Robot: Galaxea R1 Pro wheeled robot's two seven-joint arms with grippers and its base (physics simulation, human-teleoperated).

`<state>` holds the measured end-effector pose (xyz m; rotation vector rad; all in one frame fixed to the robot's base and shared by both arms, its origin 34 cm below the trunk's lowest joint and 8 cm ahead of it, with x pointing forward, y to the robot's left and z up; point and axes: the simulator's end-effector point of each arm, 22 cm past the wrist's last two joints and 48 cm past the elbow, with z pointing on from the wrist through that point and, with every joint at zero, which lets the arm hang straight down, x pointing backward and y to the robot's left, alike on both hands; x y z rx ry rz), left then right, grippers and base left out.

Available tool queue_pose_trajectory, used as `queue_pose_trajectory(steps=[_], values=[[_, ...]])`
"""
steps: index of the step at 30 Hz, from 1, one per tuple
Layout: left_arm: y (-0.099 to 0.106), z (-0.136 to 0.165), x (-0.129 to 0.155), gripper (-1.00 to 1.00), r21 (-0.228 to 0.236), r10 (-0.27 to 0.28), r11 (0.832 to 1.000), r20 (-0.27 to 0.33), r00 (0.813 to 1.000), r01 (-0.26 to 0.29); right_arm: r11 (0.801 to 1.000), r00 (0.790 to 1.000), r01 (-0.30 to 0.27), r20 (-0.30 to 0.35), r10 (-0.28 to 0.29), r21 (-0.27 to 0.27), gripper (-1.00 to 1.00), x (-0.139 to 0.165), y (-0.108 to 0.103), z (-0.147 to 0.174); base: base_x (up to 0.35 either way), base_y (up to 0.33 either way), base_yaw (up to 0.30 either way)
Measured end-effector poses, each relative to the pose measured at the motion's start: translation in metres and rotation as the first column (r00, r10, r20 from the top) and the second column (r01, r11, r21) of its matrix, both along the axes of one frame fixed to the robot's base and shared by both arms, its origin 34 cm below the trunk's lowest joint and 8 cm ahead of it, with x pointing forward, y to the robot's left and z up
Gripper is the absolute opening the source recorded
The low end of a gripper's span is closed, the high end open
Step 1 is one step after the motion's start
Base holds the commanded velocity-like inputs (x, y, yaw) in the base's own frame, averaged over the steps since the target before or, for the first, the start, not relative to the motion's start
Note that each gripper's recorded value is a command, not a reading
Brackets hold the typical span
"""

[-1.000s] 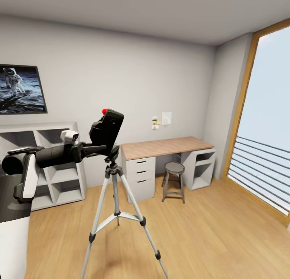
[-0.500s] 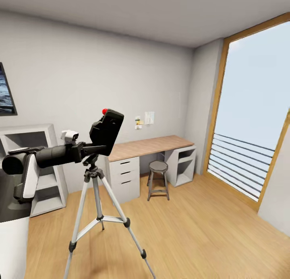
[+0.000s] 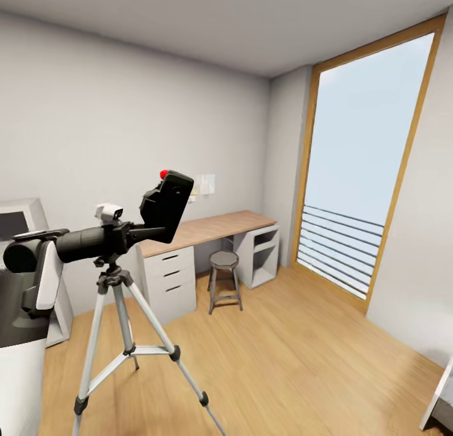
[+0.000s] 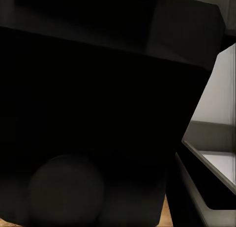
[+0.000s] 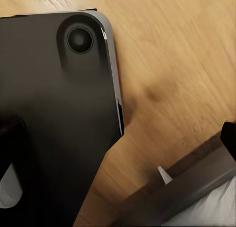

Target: Attach the digital camera to the camera tripod in the bedroom.

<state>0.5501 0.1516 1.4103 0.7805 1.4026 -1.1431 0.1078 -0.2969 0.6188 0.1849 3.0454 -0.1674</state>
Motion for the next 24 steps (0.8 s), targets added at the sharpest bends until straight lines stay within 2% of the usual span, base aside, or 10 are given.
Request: queue_pose_trajectory(steps=[9,24], values=[[-0.0003,-0.0001,-0.0003,-1.0,0.001,0.0,1.0,0.0,1.0,0.0,1.0,1.0,0.0,0.0,0.0,0.0,1.0,-0.0003,-0.0001,0.0001,0.148,-0.11,-0.221],[-0.0002,-0.0001,-0.0004,-1.0,0.001,0.0,1.0,0.0,1.0,0.0,1.0,1.0,0.0,0.001,0.0,0.0,1.0,0.0,0.0,0.0001,0.262,-0.208,-0.025]])
